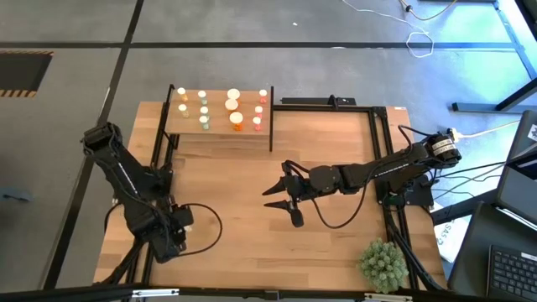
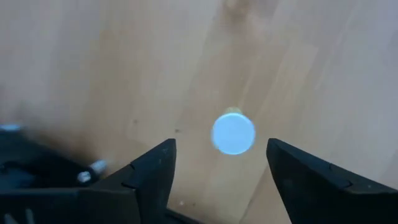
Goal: Pick and place medicine bottles onto shelf by color
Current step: Put the yellow pill on the shelf aligned with the yellow pill on the shelf
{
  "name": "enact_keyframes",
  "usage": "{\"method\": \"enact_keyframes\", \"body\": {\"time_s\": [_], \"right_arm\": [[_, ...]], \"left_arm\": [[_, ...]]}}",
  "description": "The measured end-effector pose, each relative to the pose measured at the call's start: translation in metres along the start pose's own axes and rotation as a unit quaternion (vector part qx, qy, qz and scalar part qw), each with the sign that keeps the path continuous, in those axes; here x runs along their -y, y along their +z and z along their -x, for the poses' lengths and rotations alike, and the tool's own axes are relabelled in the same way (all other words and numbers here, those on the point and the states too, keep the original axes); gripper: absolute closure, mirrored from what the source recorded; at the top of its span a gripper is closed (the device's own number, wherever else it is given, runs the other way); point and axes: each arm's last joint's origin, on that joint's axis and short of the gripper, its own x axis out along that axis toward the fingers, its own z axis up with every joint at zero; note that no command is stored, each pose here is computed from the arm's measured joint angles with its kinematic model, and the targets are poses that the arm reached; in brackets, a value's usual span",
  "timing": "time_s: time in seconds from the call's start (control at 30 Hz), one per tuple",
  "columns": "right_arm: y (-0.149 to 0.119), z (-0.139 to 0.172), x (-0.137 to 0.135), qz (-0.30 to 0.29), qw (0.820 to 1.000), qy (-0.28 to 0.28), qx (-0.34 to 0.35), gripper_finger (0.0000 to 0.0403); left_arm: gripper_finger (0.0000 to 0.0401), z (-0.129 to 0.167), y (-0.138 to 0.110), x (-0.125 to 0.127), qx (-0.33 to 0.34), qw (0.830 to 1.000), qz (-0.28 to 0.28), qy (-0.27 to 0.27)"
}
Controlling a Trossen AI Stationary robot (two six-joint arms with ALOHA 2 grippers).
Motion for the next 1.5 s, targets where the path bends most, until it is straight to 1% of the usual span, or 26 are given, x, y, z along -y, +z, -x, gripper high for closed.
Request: {"method": "enact_keyframes", "body": {"time_s": [0.23, 0.43, 0.57, 0.8, 0.97, 1.07, 1.27, 1.37, 1.5], "right_arm": [[0.000, 0.000, 0.000, 0.000, 1.000, 0.000, 0.000, 0.0247], [0.000, 0.000, 0.000, -0.001, 1.000, 0.000, 0.000, 0.0247], [0.000, 0.000, 0.000, 0.000, 1.000, 0.000, 0.000, 0.0247], [0.000, 0.000, 0.000, -0.001, 1.000, 0.000, 0.000, 0.0247], [0.000, 0.000, 0.000, 0.000, 1.000, 0.000, 0.000, 0.0247], [0.000, 0.000, 0.000, 0.000, 1.000, 0.000, 0.000, 0.0247], [0.000, 0.000, 0.000, 0.000, 1.000, 0.000, 0.000, 0.0247], [0.000, 0.000, 0.000, -0.001, 1.000, 0.000, 0.000, 0.0247], [0.000, 0.000, 0.000, -0.001, 1.000, 0.000, 0.000, 0.0247]], "left_arm": [[0.0154, -0.014, -0.009, 0.000, -0.003, 1.000, -0.007, -0.015], [0.0154, -0.021, -0.013, -0.004, 0.003, 1.000, -0.015, -0.010], [0.0154, -0.026, -0.013, -0.003, 0.017, 0.999, -0.028, -0.020], [0.0154, -0.028, -0.014, -0.003, 0.025, 0.999, -0.033, -0.021], [0.0154, -0.028, -0.014, -0.001, 0.024, 0.999, -0.019, -0.031], [0.0154, -0.028, -0.014, -0.002, 0.025, 0.999, -0.034, -0.029], [0.0155, -0.028, -0.014, -0.002, 0.025, 0.999, -0.035, -0.029], [0.0162, -0.028, -0.014, -0.002, 0.025, 0.999, -0.035, -0.028], [0.0182, -0.028, -0.014, -0.002, 0.024, 0.999, -0.037, -0.028]]}}
